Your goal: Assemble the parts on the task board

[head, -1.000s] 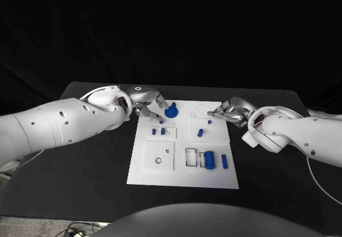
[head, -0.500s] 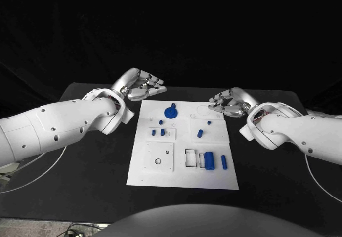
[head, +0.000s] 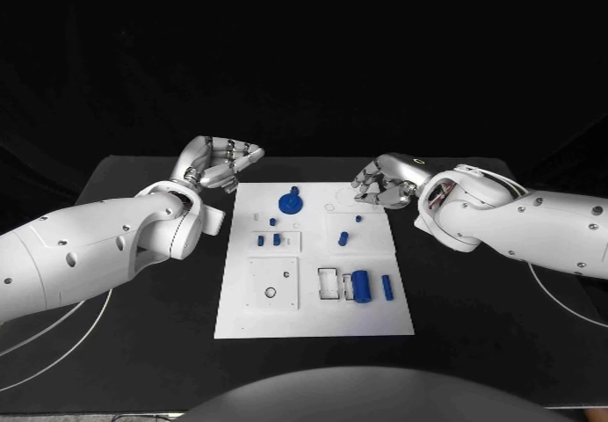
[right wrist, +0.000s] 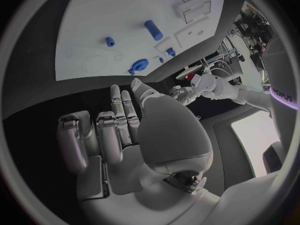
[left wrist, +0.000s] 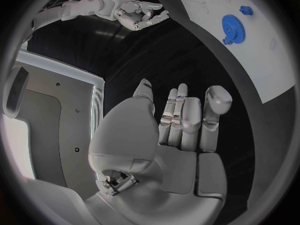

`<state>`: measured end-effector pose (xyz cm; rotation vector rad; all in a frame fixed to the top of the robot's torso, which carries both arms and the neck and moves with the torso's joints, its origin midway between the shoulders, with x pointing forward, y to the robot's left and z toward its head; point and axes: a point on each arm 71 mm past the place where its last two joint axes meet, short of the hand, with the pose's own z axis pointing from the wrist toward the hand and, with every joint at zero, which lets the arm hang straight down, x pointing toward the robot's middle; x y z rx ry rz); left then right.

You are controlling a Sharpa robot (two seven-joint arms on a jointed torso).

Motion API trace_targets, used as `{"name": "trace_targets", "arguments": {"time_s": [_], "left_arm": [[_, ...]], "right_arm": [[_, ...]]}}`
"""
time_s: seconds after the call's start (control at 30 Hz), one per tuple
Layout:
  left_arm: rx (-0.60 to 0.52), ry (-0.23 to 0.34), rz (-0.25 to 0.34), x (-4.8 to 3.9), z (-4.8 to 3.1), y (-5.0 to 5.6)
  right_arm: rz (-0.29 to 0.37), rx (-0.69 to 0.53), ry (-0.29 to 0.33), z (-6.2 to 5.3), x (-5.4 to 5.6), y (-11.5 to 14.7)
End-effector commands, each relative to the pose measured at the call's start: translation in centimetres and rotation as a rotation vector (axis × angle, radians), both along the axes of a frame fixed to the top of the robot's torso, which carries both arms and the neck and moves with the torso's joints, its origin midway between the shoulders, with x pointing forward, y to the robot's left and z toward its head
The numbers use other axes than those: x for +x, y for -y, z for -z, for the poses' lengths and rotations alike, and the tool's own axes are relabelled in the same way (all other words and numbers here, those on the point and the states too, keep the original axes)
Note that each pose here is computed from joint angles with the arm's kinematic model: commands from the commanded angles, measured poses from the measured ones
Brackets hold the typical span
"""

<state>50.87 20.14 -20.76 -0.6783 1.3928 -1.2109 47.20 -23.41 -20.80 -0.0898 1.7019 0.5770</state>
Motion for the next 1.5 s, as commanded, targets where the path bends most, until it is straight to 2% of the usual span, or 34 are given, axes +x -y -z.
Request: {"name": "trace_targets", "arguments": {"time_s": [0.03,0.53,1.07,1.3,1.5], "left_arm": [[-0.047,-0.007,-0.030,-0.08,0.00,-0.2],[-0.051,-0.012,-0.043,-0.41,0.10,-0.6],[-0.048,-0.014,-0.048,-0.35,0.13,-0.7],[-0.047,-0.015,-0.052,-0.33,0.14,-0.8],[-0.045,-0.016,-0.056,-0.29,0.16,-0.9]], "right_arm": [[-0.024,-0.181,-0.018,0.7,-0.1,0.1],[-0.021,-0.267,-0.098,1.9,0.1,-0.4],[-0.014,-0.309,-0.140,2.5,0.3,-0.7],[-0.019,-0.311,-0.140,2.6,0.4,-1.0],[-0.021,-0.324,-0.155,3.1,0.6,-1.4]]}}
